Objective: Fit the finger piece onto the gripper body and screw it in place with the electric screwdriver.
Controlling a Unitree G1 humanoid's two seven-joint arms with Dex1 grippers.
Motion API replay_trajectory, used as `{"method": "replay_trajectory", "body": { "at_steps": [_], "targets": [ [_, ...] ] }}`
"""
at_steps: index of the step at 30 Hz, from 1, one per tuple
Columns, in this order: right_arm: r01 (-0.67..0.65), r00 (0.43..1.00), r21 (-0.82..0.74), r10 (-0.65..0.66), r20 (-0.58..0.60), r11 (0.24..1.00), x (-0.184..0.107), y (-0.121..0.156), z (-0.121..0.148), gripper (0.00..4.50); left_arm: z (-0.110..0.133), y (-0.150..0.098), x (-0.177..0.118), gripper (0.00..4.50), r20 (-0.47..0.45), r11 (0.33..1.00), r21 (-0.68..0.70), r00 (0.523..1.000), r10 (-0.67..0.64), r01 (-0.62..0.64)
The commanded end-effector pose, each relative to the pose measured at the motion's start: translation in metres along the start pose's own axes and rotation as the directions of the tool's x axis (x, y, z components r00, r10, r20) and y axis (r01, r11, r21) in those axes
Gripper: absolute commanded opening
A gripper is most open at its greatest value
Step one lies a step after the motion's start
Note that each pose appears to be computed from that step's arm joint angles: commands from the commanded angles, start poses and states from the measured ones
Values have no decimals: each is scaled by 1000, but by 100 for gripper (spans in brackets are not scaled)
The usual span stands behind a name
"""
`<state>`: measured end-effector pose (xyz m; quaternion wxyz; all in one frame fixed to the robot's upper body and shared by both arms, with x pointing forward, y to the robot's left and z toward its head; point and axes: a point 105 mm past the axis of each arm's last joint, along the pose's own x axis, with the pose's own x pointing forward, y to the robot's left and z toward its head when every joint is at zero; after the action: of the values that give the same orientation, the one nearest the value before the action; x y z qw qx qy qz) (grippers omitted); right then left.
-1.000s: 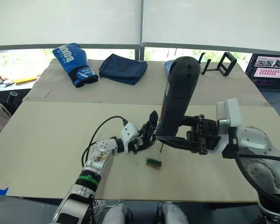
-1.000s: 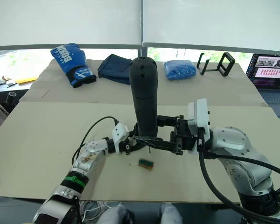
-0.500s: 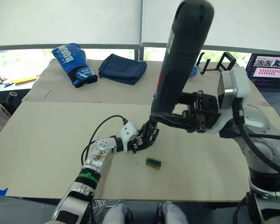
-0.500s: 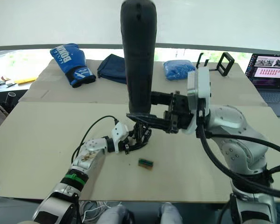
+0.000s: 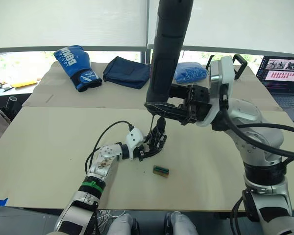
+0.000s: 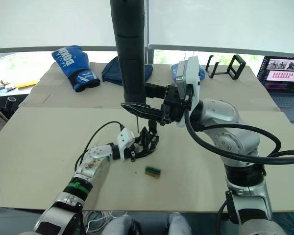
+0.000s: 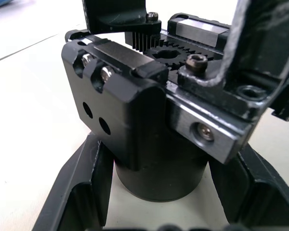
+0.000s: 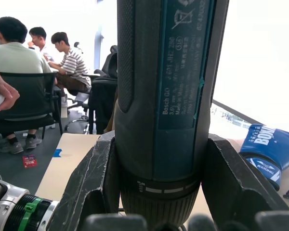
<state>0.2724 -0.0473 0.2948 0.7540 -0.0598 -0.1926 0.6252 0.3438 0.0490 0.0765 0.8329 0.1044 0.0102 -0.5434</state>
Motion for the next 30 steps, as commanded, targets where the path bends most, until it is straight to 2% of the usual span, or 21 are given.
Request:
{"method": "replay_trajectory", "body": {
  "at_steps": [1,12,30],
  "targets": [
    [-8,999,-58,10,38,998,2,1,10,193,-8,-6,1,231,-25,999,-25,999,-21,20],
    [-8,999,-50,11,47,999,10,3,0,193,-9,-7,-2,231,-30,999,-25,999,-22,21],
    [-26,999,-96,23,-24,995,13,6,-22,193,-11,-7,-4,231,-40,999,-32,999,-25,23]
  ]
}}
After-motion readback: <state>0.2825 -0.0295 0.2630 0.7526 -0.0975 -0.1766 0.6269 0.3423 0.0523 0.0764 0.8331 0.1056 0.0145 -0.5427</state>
